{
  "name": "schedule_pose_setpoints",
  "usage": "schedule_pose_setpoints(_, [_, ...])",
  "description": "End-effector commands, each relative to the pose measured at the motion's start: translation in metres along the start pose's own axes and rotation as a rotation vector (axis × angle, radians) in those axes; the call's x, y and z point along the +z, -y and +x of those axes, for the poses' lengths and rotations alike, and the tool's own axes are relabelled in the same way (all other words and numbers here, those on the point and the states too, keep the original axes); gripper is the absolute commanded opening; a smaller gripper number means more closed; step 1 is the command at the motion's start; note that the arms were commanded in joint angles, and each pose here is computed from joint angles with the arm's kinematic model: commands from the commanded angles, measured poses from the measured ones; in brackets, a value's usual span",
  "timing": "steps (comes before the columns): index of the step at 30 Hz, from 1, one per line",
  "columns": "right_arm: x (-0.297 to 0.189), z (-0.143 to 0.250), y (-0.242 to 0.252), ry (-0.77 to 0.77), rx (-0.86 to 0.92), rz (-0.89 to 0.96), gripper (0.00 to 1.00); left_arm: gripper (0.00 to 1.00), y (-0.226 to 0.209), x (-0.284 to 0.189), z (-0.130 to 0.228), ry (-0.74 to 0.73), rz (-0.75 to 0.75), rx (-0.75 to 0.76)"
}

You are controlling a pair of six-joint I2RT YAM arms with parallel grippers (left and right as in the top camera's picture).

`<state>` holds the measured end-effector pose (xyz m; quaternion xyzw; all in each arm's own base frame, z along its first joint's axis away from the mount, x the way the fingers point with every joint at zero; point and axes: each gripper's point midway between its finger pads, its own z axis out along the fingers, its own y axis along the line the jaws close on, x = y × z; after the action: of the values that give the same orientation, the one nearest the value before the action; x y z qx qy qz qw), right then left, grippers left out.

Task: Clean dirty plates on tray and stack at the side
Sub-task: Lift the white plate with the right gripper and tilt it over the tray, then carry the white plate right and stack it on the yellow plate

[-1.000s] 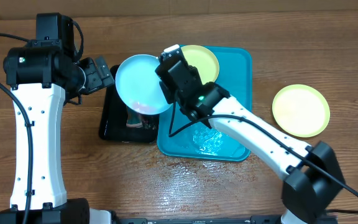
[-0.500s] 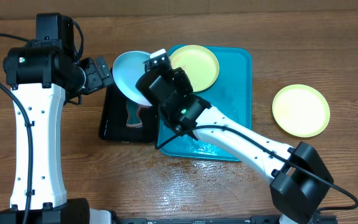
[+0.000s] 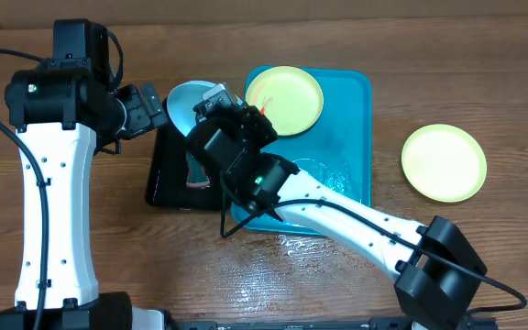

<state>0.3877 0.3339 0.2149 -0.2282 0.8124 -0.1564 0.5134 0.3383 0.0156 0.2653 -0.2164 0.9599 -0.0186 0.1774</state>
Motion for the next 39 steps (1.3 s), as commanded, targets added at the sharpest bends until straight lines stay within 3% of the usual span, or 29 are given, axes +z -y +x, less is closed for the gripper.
schedule_pose_setpoints(1, [-0.013,-0.020,0.005,0.050,-0.070,0.033,0.04,1.00,0.001,-0.007,-0.003,0.023,0.013,0.022])
schedule_pose_setpoints(12, [-0.034,-0.029,-0.011,0.095,-0.181,0.043,0.04,1.00,0.001,-0.007,-0.003,0.023,0.013,0.022])
schedule_pose_setpoints(39, [-0.033,-0.035,-0.008,0.114,-0.149,0.047,0.04,1.00,0.001,-0.007,-0.003,0.023,0.013,0.022])
